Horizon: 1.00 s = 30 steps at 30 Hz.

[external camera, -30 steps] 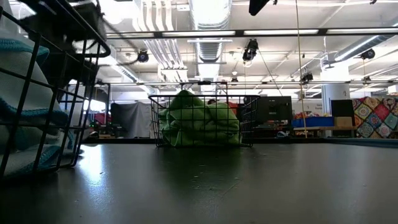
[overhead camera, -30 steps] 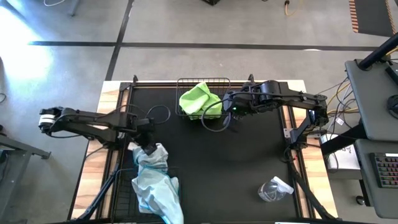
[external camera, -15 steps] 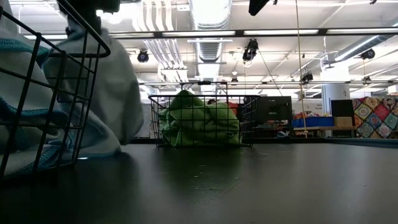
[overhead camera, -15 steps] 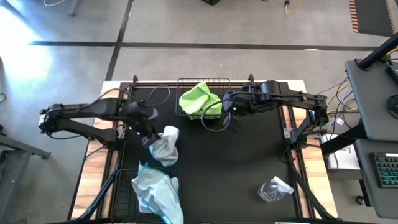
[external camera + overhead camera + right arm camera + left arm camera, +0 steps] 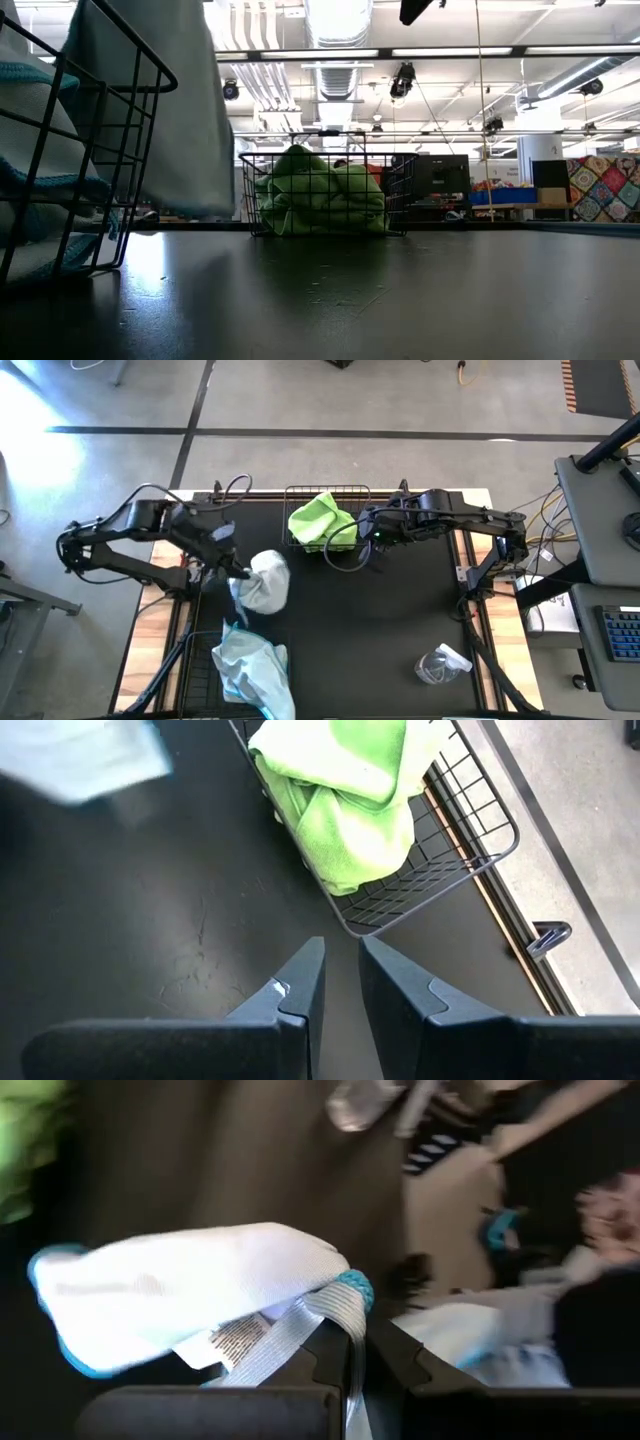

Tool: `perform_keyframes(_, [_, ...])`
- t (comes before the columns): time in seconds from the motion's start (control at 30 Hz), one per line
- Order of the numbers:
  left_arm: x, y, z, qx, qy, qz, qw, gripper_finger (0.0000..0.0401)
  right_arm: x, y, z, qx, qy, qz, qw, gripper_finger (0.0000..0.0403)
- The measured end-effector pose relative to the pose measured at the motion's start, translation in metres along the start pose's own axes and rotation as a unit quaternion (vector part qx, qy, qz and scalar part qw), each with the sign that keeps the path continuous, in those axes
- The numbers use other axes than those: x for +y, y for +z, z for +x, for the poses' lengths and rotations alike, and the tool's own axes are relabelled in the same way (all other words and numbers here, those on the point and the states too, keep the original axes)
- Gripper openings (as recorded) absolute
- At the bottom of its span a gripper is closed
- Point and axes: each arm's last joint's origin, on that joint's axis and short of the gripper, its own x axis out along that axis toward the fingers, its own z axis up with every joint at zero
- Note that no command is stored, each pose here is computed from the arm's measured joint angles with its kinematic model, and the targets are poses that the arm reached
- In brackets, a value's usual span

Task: Sort microfiber towel by color & place in baskets
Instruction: Put the blue microfiber towel into the bottom black wire basket

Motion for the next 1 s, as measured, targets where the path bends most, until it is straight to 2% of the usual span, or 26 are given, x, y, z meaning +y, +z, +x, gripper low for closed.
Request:
perform_keyframes(0.2, [-0.025,0.006,-0.014,-0.018,-0.084,0.058,0.995,0.0000,0.002,0.000,0.004,0.000,0.000,0.000,1.000,0.0059])
perform_keyframes(0.33, [-0.042,0.007,-0.027,-0.032,-0.121,0.097,0.987,0.0000,0.003,-0.002,0.011,0.014,-0.006,-0.004,1.000,0.0059])
perform_keyframes(0.63, [-0.077,-0.003,-0.052,-0.016,-0.225,0.158,0.961,0.0000,0.008,-0.010,0.031,0.051,-0.021,-0.018,0.998,0.0059])
perform_keyframes(0.77, [-0.084,-0.008,-0.050,0.006,-0.244,0.154,0.957,0.0000,0.010,-0.014,0.042,0.071,-0.030,-0.017,0.997,0.0059])
perform_keyframes(1.0, [-0.095,-0.010,-0.025,0.055,-0.233,0.142,0.960,0.0000,0.013,-0.021,0.055,0.098,-0.038,-0.019,0.994,0.0059])
